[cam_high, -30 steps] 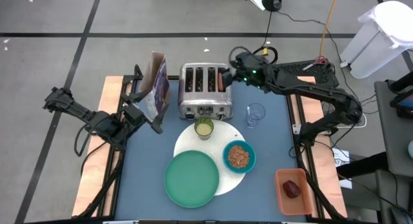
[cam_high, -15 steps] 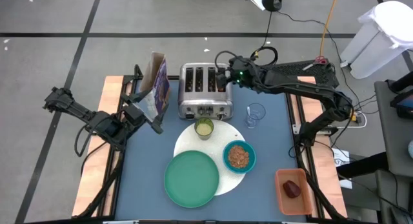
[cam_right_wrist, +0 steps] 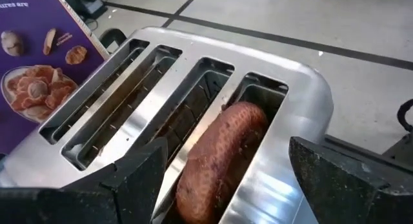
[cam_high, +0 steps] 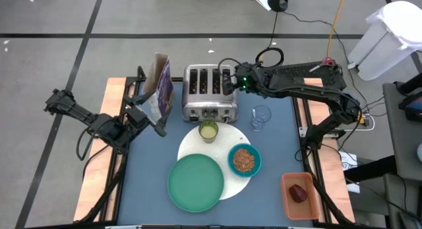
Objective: Arrange a breakfast setting
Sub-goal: Put the bread on the green plate
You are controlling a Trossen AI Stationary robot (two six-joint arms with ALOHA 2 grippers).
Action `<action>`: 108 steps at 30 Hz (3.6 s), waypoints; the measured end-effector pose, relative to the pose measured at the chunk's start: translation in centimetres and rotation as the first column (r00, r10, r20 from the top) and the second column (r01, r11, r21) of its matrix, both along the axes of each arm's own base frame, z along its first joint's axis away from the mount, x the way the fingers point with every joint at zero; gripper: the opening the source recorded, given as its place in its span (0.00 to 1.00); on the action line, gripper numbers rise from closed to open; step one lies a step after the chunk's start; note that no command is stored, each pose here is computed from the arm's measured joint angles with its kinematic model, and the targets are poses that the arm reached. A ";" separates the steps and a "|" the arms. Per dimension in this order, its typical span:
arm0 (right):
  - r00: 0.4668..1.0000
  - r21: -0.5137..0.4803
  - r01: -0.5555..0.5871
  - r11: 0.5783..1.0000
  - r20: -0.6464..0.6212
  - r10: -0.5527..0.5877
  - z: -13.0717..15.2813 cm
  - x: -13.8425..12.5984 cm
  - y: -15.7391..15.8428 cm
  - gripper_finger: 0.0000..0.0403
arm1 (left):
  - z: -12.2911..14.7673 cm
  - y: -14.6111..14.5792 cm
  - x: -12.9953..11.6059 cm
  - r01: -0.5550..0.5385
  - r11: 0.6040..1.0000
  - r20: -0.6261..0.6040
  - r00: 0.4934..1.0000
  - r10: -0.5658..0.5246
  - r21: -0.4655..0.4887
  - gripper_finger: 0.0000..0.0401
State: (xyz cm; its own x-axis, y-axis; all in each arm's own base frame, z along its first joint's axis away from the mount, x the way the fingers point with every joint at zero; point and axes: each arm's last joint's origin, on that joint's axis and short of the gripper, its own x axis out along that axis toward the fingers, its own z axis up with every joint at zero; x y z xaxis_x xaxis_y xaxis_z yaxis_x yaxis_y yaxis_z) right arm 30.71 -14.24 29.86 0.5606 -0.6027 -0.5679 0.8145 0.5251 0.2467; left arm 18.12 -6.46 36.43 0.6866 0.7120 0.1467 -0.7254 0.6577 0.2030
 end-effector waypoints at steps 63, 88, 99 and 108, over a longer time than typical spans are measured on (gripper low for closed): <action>0.994 -0.041 -0.106 0.994 -0.016 0.105 0.5 0.0 -0.6 0.56 | 0.0 0.0 0.0 0.000 1.000 0.000 1.000 0.000 0.000 0.98; 0.993 -0.059 -0.071 0.996 -0.095 0.065 -2.3 2.0 -0.9 0.55 | 0.0 0.0 0.0 0.000 1.000 0.000 1.000 0.000 0.000 0.98; 0.991 -0.041 -0.067 0.997 -0.121 0.062 -2.5 1.8 -0.8 0.41 | 0.0 0.0 0.0 0.000 1.000 0.000 1.000 0.000 0.000 0.98; 0.992 -0.043 -0.068 0.997 -0.111 0.063 -2.4 1.9 -0.8 0.27 | 0.0 0.0 0.0 0.000 1.000 0.000 1.000 0.000 0.000 0.98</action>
